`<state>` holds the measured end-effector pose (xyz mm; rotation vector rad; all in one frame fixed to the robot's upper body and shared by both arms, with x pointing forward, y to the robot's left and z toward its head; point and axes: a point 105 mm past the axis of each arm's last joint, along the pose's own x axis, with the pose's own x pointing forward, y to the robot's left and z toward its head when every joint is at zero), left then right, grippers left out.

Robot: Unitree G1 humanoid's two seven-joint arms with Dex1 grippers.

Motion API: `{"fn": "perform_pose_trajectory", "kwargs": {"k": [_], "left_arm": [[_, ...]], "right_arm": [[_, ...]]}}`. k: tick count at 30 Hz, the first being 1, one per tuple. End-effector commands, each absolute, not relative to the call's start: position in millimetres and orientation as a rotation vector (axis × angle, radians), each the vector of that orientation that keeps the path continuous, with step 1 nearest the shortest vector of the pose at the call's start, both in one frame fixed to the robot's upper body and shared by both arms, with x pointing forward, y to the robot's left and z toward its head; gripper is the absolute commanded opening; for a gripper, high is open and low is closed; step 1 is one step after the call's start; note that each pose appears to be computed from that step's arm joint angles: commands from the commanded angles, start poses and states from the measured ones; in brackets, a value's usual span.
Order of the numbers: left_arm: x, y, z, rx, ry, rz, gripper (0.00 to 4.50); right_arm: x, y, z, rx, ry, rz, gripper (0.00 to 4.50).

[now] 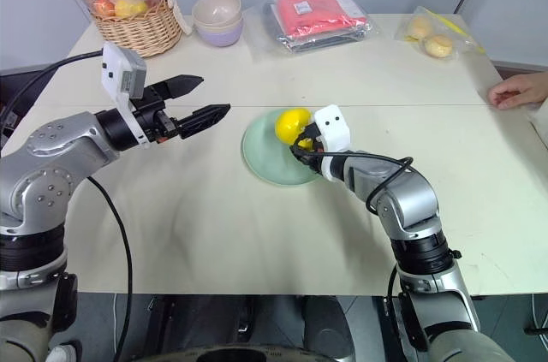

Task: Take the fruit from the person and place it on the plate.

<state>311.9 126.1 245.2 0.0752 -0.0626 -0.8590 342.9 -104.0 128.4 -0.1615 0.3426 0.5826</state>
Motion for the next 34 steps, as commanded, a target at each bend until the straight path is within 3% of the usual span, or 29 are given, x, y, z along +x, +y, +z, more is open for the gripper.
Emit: {"fn": "perform_pose_trajectory", "kwargs": {"k": [1, 6, 7, 14, 21, 34], "left_arm": [[306, 130, 259, 0.104, -0.116, -0.852, 4.5], [305, 130, 257, 0.106, -0.108, -0.851, 4.5], [304, 130, 257, 0.106, -0.106, -0.851, 4.5], [299, 131, 250, 0.104, -0.07, -0.87, 4.5], [295, 136, 243, 0.092, -0.041, -0.879, 4.5], [290, 128, 240, 0.059, -0.028, -0.924, 4.5]], "right_arm": [[341, -103, 134, -0.272, 0.277, 0.587, 2.02], [334, -98, 140, -0.277, 0.245, 0.652, 4.31], [332, -96, 146, -0.27, 0.226, 0.68, 4.41], [298, -122, 218, -0.312, 0.01, 0.9, 4.41], [272, -161, 253, -0.355, -0.004, 0.892, 4.41], [263, -174, 272, -0.382, -0.028, 0.815, 4.41]]}}
